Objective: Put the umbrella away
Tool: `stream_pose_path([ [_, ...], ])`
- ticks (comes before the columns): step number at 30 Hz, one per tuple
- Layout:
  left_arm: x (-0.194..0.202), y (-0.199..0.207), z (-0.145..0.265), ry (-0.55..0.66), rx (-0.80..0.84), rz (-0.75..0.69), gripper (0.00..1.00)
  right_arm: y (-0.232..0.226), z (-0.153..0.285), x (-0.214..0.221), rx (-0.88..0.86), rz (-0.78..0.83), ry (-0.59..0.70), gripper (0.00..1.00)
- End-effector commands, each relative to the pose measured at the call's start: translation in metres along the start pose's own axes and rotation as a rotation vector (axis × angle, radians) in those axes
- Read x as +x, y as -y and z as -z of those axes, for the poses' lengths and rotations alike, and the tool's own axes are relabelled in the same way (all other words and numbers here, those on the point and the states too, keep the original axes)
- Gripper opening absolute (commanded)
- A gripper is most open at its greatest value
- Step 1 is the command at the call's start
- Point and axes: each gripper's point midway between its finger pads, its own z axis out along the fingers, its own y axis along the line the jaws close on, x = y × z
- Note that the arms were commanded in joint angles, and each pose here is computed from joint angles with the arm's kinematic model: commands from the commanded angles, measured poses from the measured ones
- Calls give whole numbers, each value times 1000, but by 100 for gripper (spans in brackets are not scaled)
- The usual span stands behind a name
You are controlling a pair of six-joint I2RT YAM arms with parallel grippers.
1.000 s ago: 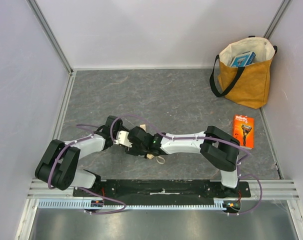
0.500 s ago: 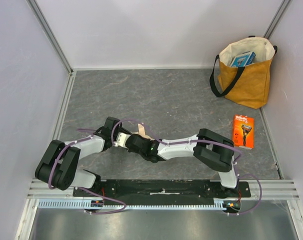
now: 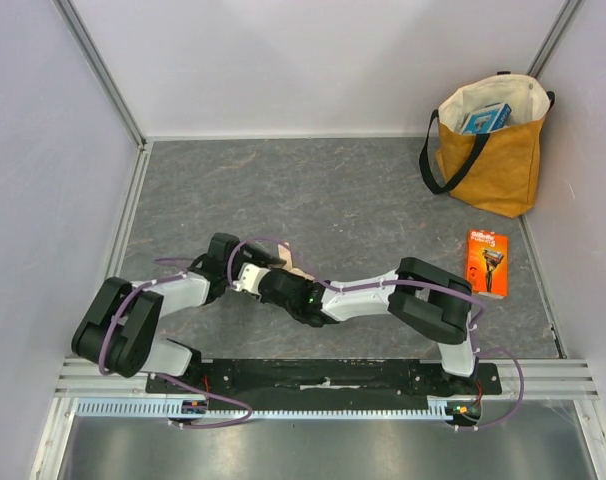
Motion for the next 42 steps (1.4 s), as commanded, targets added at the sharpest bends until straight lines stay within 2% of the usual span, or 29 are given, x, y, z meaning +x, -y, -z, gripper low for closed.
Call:
stream_pose_path([
  [1,23,-6,7,-80,20,-48,91,-35,-11,66,-173,-71,-116,0],
  [4,14,5,14,-16,128,-109,92,-35,-7,71,-198,-131,-98,0],
  [11,2,6,25,82,201,-234,94,-27,7,54,-325,-326,34,0],
  [14,0,19,30,117,269,-310,95,-26,12,42,-407,-403,92,0],
  [19,-1,23,24,110,272,-357,95,-25,27,6,-515,-459,196,0],
  [26,1,11,9,109,221,-379,96,-2,35,-28,-523,-538,258,0],
  [29,3,5,7,115,217,-373,96,13,35,-36,-529,-640,288,0],
  [34,6,6,11,132,238,-378,90,26,39,-57,-635,-791,370,0],
  [38,0,10,10,166,225,-397,83,30,58,-78,-754,-832,467,0],
  [42,-2,20,11,185,237,-438,72,24,70,-81,-860,-833,477,0],
])
